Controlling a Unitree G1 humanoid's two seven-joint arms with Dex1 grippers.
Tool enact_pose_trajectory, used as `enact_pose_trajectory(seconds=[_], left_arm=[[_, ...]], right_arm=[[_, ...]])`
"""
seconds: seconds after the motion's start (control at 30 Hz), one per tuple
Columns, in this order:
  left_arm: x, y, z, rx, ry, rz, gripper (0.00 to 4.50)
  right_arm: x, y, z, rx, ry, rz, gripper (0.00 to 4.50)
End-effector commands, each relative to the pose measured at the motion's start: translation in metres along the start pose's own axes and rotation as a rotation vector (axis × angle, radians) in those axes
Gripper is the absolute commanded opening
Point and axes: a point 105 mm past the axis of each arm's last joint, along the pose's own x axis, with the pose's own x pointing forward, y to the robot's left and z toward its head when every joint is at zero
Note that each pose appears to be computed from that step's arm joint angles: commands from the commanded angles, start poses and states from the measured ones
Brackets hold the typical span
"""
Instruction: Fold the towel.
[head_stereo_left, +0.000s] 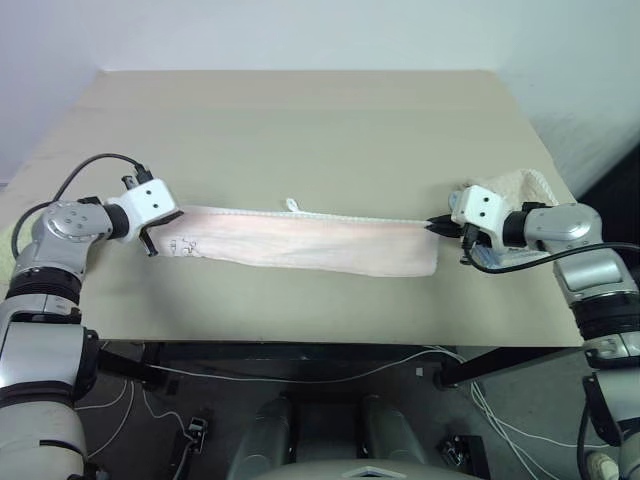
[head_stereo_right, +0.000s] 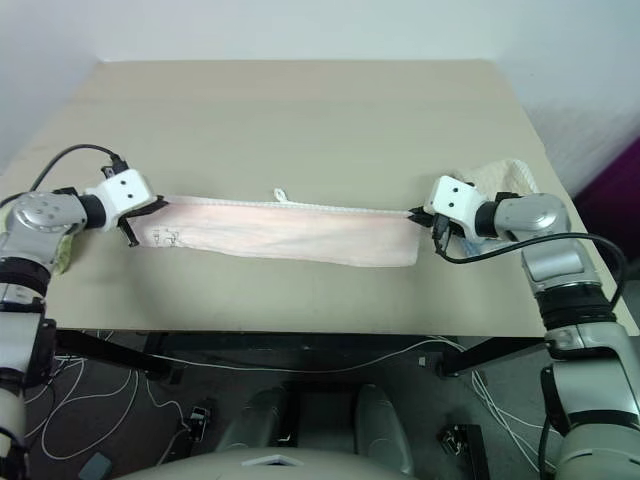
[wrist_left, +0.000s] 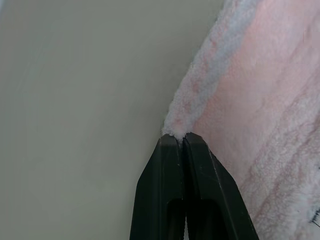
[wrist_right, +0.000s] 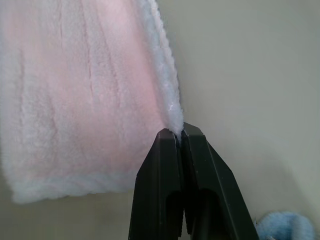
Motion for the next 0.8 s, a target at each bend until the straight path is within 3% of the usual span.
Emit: enact_pose_trajectory(seconds=[0.03,0.7,0.8], left_arm=[[-0.002,0.005,-0.001,0.041,0.015,0.023,0.00],[0.014,0.016,0.005,0.054,0.053,0.162,0.00],[0.014,0.017,0.006,0.006,0.035,0.165,0.68]], right_arm=[[0.000,-0.009,0.005,-0.035,-0.010,-0.042,0.02],[0.019,-0.019,-0.005,-0.024,0.003,-0.127,0.02],[0.019,-0.019,-0.007,-0.013,0.004,-0.118,0.69]])
